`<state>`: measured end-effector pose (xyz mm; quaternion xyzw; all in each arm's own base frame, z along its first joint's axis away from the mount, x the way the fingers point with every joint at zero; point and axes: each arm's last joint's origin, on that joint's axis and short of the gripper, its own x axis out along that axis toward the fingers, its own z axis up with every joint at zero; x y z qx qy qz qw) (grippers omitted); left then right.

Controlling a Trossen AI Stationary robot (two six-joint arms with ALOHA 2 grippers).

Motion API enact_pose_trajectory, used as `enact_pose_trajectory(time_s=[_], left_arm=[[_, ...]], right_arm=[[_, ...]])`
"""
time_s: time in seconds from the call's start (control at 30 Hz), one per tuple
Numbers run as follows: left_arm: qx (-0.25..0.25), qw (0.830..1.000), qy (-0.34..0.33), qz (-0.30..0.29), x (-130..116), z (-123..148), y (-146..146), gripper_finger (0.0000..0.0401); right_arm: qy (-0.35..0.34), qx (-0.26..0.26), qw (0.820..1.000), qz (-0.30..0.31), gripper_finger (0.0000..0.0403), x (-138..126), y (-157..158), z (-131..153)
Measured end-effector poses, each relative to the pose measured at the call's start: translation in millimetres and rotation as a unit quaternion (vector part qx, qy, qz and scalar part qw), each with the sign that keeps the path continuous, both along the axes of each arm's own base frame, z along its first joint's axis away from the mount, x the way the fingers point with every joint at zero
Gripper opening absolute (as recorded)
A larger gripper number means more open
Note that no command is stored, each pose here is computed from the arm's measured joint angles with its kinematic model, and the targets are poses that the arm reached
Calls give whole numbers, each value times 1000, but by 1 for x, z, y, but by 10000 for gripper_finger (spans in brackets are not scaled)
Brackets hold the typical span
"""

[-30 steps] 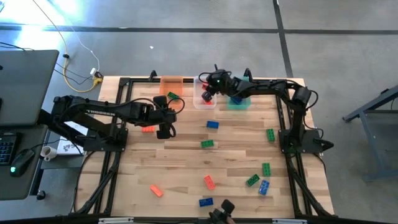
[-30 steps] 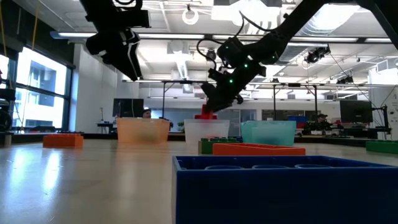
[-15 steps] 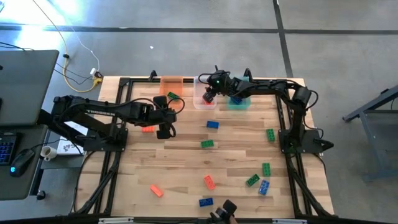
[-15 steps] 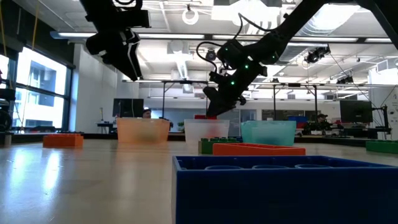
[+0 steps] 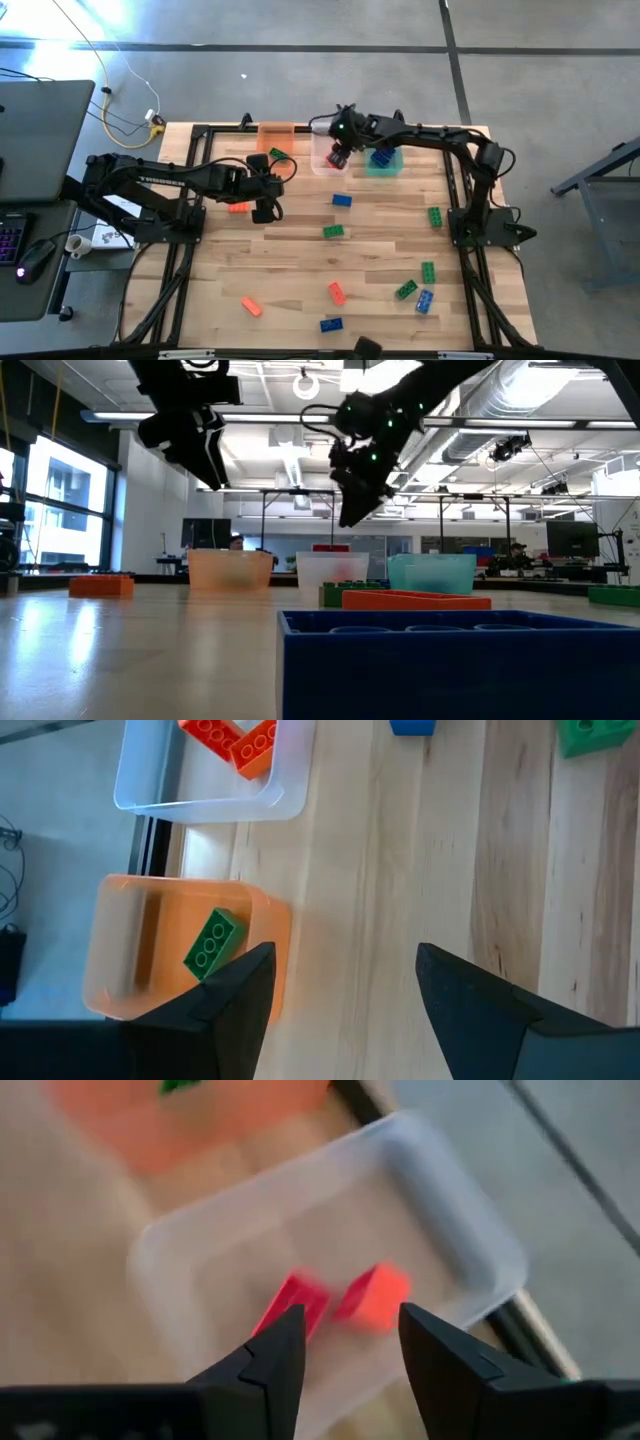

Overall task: Sort & place blocks by color
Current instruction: Put the green game piece into the orange bin

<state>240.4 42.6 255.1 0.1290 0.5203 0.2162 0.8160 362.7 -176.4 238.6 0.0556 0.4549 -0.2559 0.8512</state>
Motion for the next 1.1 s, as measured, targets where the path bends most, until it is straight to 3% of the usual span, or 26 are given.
enact_pose_trajectory(time_s=[0.2, 0.47, 0.9, 1.1], left_arm=[[4, 1000, 3, -7, 0, 0, 0, 229], [6, 1000, 2, -10, 1, 0, 0, 229], [5, 1000, 1, -10, 1, 0, 0, 229], [5, 1000, 0, -10, 1, 0, 0, 229]], right_arm=[[50, 30, 997, 48, 130, 4, 47, 10], [92, 30, 993, 74, 109, -2, 103, 24], [158, 86, 983, 46, 102, -42, 173, 49], [187, 88, 976, 65, 102, -56, 205, 55]])
